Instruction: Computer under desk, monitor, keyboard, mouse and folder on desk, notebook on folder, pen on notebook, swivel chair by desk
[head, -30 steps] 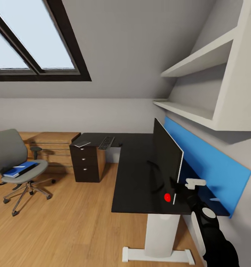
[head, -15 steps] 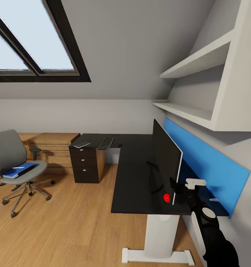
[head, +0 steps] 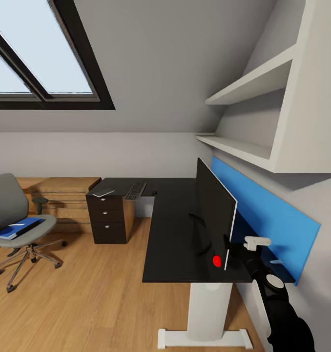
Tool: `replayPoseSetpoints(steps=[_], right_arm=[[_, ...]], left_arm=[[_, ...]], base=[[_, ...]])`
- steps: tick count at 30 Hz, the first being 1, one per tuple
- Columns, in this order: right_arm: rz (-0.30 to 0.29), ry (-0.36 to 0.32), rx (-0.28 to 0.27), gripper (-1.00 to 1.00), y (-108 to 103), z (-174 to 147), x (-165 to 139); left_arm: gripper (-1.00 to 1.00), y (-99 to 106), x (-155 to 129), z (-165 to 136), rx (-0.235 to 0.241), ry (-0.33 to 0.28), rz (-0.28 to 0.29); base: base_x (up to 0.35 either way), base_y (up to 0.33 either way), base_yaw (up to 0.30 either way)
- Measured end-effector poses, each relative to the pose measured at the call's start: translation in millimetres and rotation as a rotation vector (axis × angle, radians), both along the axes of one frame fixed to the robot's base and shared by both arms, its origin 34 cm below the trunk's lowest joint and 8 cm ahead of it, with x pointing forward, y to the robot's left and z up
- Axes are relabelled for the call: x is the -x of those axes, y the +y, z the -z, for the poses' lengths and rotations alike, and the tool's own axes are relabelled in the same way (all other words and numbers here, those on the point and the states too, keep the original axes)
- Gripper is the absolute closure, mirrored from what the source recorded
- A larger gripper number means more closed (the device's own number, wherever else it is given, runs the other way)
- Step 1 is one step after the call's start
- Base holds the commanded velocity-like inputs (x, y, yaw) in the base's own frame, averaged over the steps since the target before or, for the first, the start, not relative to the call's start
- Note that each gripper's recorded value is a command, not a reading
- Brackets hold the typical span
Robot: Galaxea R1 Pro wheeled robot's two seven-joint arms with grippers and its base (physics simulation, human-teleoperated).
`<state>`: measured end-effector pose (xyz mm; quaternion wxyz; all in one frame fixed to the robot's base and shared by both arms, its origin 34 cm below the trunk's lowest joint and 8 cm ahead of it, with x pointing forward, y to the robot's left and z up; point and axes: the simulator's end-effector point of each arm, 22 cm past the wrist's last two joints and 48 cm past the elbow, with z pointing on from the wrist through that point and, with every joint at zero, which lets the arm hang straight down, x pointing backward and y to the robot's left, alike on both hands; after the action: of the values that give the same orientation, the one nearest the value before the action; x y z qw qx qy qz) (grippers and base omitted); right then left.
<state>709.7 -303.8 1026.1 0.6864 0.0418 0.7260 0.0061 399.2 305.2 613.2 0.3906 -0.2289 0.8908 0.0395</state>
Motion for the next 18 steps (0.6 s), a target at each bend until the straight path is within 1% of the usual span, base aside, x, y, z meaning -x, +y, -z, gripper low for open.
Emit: replayPoseSetpoints(steps=[18], right_arm=[[-0.001, -0.002, -0.001, -1.0, 0.7, -0.5, 0.6]], left_arm=[[-1.0, 0.3, -1.7, -1.5, 0.0, -0.006, 0.0]], base=[[-0.008, 0.0, -0.001]])
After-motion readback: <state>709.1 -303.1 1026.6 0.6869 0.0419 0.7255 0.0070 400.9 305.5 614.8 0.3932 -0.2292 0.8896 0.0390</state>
